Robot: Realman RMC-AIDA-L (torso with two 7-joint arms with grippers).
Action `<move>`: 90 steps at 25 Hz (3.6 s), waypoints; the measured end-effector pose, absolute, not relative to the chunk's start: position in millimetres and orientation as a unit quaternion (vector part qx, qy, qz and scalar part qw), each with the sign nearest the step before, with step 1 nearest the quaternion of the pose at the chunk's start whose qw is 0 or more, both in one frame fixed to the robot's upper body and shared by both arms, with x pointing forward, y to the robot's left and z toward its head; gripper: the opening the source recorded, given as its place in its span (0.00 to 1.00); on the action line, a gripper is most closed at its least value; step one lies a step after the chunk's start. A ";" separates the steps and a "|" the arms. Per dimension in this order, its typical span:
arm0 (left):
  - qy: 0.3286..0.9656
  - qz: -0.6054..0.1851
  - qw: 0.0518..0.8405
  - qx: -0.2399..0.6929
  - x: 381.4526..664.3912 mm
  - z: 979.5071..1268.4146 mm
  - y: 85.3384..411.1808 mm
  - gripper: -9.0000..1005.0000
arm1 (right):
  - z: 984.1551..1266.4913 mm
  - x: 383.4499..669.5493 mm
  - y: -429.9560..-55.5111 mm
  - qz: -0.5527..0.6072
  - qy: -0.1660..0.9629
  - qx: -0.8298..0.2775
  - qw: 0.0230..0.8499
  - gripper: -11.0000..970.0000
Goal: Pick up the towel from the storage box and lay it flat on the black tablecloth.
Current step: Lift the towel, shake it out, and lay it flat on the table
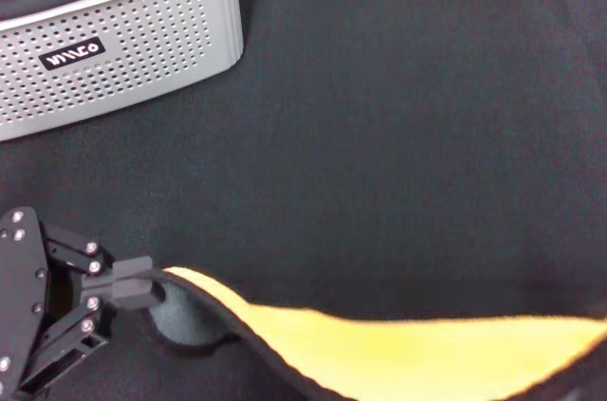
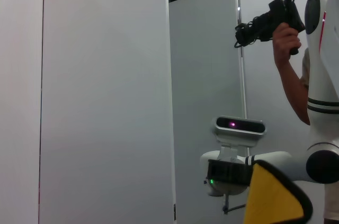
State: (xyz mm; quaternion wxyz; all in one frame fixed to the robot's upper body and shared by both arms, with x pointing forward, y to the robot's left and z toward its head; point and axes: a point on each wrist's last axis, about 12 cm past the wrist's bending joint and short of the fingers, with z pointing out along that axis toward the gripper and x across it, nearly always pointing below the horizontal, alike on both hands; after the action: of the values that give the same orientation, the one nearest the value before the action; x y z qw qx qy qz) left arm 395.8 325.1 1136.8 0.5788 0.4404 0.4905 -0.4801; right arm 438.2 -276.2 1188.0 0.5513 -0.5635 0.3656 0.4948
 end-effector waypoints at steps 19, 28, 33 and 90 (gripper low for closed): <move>0.499 -0.472 0.595 0.418 363.1 1134.0 334.1 0.04 | 1184.0 428.3 -271.2 0.538 0.343 -0.573 0.514 0.02; 0.480 -0.478 0.589 0.440 347.7 1141.7 329.3 0.04 | 1186.9 424.1 -268.7 0.554 0.327 -0.567 0.514 0.02; 0.470 -0.480 0.589 0.449 341.1 1142.4 326.7 0.04 | 1181.5 423.5 -265.3 0.569 0.329 -0.559 0.504 0.02; 0.552 -0.386 0.636 0.376 495.3 1077.9 263.8 0.05 | 1097.7 550.6 -259.7 0.409 0.626 -0.326 0.578 0.02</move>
State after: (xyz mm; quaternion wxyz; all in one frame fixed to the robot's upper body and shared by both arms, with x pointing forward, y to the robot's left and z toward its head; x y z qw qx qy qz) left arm 495.3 263.8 1077.9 0.6364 0.3759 0.5520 -0.3861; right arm 550.6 -259.7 1097.7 0.5782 -0.3259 0.6264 0.4087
